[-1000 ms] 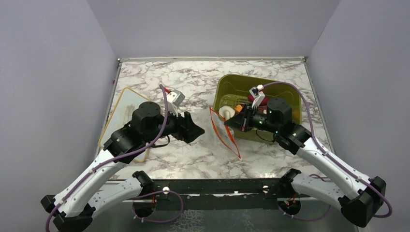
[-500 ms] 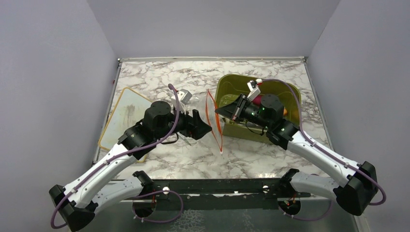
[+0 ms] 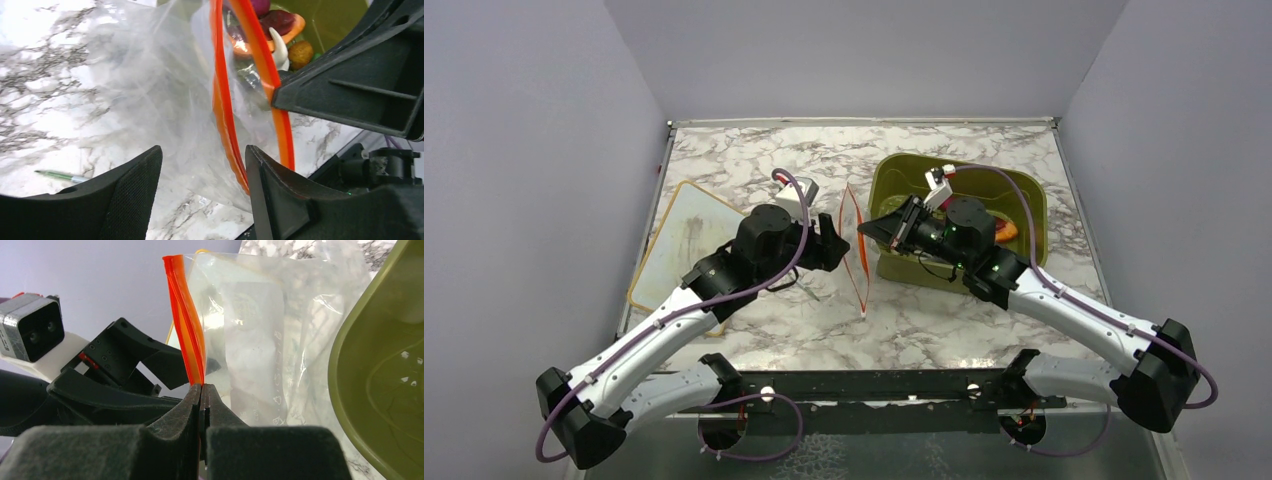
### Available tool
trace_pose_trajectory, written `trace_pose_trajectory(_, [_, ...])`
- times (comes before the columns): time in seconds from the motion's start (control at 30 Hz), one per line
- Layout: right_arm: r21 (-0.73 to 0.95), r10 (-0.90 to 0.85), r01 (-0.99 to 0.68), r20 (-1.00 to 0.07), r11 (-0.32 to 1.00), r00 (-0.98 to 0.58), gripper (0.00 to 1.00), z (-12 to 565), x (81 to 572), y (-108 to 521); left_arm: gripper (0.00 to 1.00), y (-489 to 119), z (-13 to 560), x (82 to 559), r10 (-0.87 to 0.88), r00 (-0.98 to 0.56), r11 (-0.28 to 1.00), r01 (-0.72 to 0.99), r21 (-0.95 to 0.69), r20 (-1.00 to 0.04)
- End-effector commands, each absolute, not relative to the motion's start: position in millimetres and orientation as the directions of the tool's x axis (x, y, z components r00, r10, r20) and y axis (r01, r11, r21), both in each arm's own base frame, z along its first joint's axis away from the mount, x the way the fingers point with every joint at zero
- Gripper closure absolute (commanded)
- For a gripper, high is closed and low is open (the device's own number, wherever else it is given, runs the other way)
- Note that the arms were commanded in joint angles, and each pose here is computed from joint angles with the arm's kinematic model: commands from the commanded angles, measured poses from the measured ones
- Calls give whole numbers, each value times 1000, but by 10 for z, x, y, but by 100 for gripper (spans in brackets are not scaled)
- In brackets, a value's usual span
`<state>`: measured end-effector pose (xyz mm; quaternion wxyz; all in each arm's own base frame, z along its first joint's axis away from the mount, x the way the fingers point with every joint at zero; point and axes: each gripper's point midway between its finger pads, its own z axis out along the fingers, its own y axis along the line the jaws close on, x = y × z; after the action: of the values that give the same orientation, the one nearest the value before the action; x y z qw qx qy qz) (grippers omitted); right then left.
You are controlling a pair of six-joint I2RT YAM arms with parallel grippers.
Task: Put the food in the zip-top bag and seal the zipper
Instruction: Open the zipper of the food storage bag.
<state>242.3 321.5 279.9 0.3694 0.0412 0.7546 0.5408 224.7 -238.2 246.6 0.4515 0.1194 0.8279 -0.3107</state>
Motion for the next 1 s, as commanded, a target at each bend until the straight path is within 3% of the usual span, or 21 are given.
trace_pose_trajectory(0.0, [848, 530, -354, -524, 394, -667, 98, 3037, 2507, 3172, 37, -2184, 2503, 2328, -87, -512, 835, 430, -343, -855])
trace_pose_trajectory(0.13, [850, 515, -357, -520, 387, -681, 98, 3009, 2500, 3220, 41, -2242, 2431, 2349, -63, -517, 830, 448, -332, -854])
trace_pose_trajectory(0.3, [852, 498, -362, -517, 379, -696, 98, 2945, 2465, 3250, 53, -2283, 2341, 2399, -44, -535, 838, 441, -323, -844])
trace_pose_trajectory(0.5, [837, 463, -384, -538, 389, -704, 98, 2900, 2405, 3310, 58, -2280, 2307, 2442, -8, -516, 844, 456, -283, -856])
trace_pose_trajectory(0.7, [821, 466, -367, -556, 437, -689, 98, 2801, 2372, 3181, 98, -2097, 2347, 2410, -6, -501, 874, 418, -248, -865])
trace_pose_trajectory(0.97, [744, 439, -325, -625, 583, -645, 98, 2513, 2298, 2803, 100, -1662, 2435, 2237, 2, -479, 921, 342, -184, -878])
